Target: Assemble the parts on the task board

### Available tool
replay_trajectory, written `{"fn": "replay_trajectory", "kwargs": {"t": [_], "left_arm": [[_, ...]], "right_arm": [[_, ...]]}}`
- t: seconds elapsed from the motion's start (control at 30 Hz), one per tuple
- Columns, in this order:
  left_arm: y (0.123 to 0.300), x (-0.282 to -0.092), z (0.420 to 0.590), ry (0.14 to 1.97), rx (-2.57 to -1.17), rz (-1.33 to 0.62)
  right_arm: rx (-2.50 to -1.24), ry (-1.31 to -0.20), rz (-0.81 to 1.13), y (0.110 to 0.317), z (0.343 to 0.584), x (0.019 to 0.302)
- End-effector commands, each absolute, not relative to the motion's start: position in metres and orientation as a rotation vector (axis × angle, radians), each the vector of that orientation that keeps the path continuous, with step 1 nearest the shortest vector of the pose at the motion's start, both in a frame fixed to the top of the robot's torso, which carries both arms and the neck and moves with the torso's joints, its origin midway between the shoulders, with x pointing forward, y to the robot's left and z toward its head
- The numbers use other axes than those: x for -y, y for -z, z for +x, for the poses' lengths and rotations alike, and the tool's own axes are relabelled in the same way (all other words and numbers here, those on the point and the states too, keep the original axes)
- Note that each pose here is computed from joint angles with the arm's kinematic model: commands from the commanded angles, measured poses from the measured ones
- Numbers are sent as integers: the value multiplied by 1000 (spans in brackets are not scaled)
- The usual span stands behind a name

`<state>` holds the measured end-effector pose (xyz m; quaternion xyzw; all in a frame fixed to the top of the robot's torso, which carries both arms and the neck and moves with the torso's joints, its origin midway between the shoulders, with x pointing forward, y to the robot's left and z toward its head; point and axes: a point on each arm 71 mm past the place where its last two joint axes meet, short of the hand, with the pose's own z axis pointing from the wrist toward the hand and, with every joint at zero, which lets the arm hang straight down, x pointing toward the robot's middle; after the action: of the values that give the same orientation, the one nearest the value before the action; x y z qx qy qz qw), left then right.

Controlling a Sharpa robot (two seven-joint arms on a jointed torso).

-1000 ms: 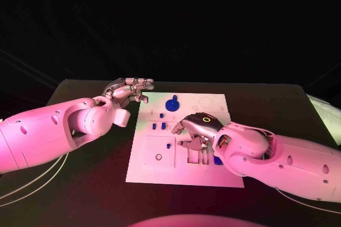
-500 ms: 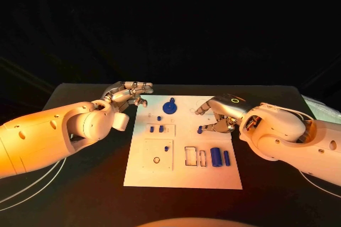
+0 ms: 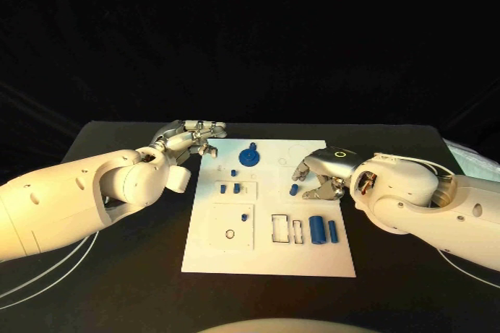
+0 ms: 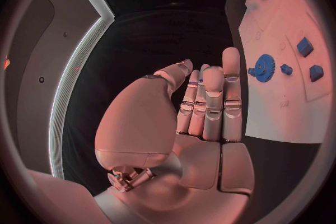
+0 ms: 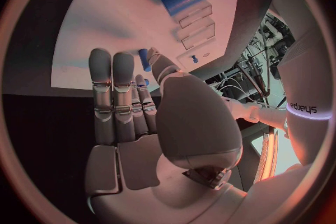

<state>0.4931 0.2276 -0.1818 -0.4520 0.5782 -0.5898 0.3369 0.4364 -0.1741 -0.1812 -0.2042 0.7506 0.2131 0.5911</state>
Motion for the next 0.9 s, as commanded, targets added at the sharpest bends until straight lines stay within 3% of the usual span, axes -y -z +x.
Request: {"fn": "replay_trajectory", "kwargs": {"t": [0.03,0.9], "left_arm": [[181,-225,492,1565,-1512,-1159],[181,-225,492,1566,-1516,-1160]], "right_arm": [[-1790,-476,-506,188,436,172],[-1732,-534,-484,191,439,156]]}}
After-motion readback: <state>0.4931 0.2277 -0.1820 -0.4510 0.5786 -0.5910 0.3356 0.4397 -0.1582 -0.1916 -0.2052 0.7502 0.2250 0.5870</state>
